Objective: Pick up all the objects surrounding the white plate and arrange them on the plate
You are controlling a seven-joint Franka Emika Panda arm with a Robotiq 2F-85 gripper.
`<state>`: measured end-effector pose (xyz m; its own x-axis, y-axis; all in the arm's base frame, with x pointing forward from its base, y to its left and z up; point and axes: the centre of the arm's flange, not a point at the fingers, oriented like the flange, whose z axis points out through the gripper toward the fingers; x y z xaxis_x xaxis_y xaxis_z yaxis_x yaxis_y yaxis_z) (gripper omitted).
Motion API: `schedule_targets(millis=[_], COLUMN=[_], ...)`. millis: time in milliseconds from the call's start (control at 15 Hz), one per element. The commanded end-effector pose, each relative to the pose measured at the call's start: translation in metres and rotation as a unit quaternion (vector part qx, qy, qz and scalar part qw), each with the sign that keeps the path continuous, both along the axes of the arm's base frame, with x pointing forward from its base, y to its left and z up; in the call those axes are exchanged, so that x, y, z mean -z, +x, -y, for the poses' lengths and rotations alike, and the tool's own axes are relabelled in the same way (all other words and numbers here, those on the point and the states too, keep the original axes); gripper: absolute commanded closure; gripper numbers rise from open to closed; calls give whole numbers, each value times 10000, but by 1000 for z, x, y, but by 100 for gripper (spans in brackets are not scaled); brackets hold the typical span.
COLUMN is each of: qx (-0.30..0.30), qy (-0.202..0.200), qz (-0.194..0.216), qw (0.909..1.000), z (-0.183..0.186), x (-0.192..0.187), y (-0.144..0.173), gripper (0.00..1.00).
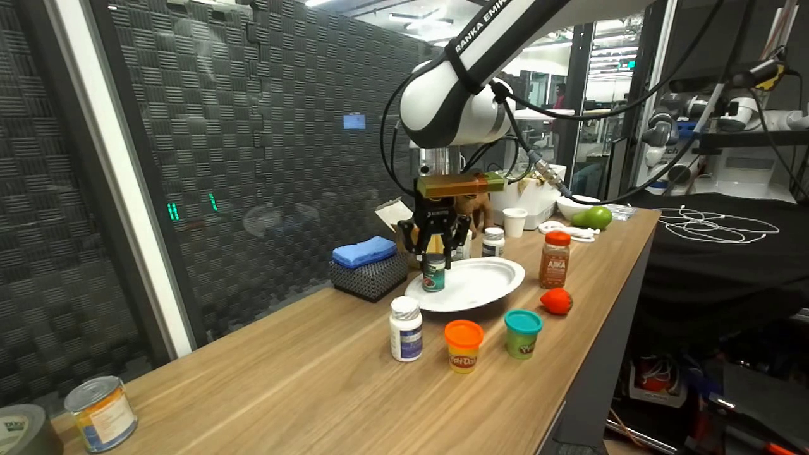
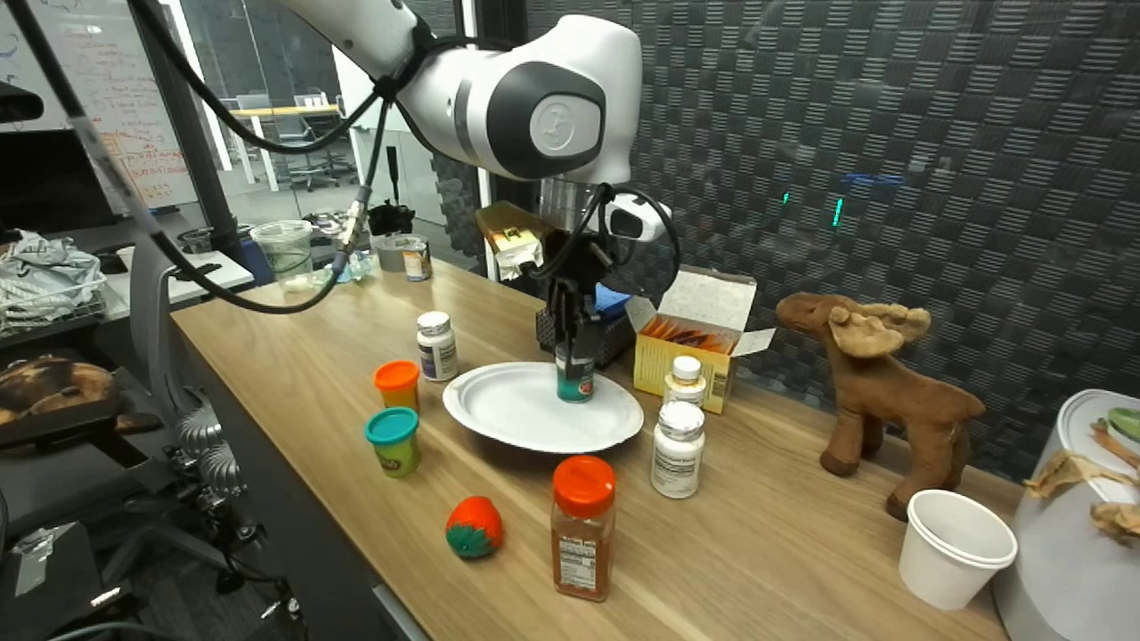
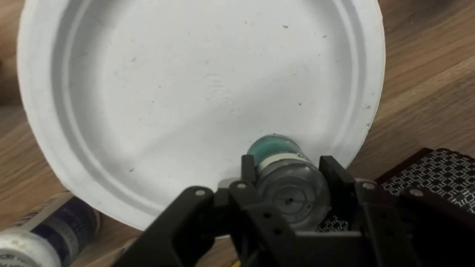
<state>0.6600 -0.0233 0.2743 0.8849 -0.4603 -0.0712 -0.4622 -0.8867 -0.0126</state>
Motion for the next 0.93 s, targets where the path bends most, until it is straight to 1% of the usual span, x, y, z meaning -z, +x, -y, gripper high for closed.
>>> schedule_targets(millis=[0,267,533,600,667,733,800,867], qx=[31,-72,-130,-136,-136,-114,-124,-119], qy=[65,-26,-136,-139,-203,-265,-315,-398], qz=[156,189,113,72,11,-4,2,28], qw=[9999,9998,9998,9998,9997,9996,9994,9991], z=[-2,-12,-18,-19,-18,-18,-18,-19], x=[-7,-13,-5,-2,1,2,-1,-7], y=[-6,-14,-16,-17,-18,-20,-22,-24], gripper=[77,77,77,65,27,27,22,14])
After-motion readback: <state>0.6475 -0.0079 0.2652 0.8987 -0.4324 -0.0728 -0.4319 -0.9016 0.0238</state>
